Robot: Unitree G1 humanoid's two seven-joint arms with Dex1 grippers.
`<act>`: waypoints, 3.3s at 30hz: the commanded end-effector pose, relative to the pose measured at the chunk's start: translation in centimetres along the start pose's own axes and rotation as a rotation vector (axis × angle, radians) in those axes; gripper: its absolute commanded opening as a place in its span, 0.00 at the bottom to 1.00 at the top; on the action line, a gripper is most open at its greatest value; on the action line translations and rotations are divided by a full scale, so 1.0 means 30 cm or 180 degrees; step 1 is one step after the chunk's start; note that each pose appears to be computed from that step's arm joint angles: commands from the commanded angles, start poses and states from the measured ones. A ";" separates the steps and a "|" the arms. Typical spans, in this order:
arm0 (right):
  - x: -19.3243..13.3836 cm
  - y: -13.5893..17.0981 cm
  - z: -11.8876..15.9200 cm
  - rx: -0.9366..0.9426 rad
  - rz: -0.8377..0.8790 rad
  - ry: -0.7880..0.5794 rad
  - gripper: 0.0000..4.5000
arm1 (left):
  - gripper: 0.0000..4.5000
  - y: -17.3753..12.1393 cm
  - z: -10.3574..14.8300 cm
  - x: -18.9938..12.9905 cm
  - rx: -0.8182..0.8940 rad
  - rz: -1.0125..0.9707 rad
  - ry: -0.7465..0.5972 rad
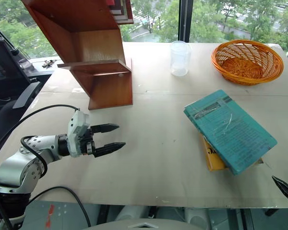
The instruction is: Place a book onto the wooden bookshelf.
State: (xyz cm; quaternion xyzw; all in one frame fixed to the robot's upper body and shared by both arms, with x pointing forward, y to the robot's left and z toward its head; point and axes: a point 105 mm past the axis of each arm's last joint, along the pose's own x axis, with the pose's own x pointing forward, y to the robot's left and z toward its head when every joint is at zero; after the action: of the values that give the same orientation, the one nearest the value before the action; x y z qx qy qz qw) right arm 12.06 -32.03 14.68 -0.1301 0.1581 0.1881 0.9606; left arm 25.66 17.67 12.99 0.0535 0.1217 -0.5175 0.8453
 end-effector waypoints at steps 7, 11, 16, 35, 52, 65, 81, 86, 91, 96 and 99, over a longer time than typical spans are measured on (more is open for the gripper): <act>0.138 -0.031 0.201 -0.0537 -0.0533 -0.0292 1.00 | 1.00 -0.040 0.144 0.046 0.0322 -0.0293 -0.0432; 0.253 -0.065 0.259 -0.0339 -0.0548 -0.0110 1.00 | 1.00 -0.107 0.204 0.084 0.0563 -0.0675 -0.0583; 0.311 -0.210 0.264 -0.0408 -0.1087 0.0392 0.61 | 1.00 -0.179 0.221 0.098 0.0839 -0.1035 -0.0627; 0.450 -0.053 0.185 -0.0398 0.0089 0.1162 0.01 | 1.00 -0.208 0.189 0.104 0.0751 -0.1012 -0.0679; 0.145 0.122 0.283 -0.0275 0.0450 -0.0571 0.49 | 1.00 -0.080 0.096 0.248 -0.1534 -0.0752 0.0092; 0.013 0.106 0.211 -0.0368 0.0511 -0.0606 0.99 | 1.00 -0.058 0.093 0.591 -0.3029 -0.0825 0.0376; 0.024 0.160 0.206 -0.0324 0.0491 -0.0689 1.00 | 0.05 -0.146 0.147 0.719 -0.3392 -0.1344 -0.0001; 0.056 0.172 0.240 -0.0297 0.0587 -0.0923 1.00 | 0.01 -0.077 0.226 0.554 -0.3331 -0.1560 -0.0440; 0.120 0.170 0.317 -0.0212 0.0751 -0.1380 1.00 | 0.01 -0.046 0.344 0.350 -0.2030 -0.1117 -0.0714; 0.215 0.143 0.387 -0.0184 0.0902 -0.1698 1.00 | 0.01 -0.105 0.462 0.215 0.1041 -0.0542 -0.0489; 0.266 0.117 0.396 -0.0205 0.0967 -0.1746 1.00 | 0.01 -0.096 0.602 0.148 0.2022 -0.0274 -0.0591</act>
State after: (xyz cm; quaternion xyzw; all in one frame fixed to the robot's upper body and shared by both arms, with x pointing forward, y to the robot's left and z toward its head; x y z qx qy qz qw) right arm 20.34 -22.33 22.20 -0.0754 -0.0955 0.3667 0.9223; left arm 28.63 8.59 26.11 0.1887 -0.0393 -0.5818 0.7902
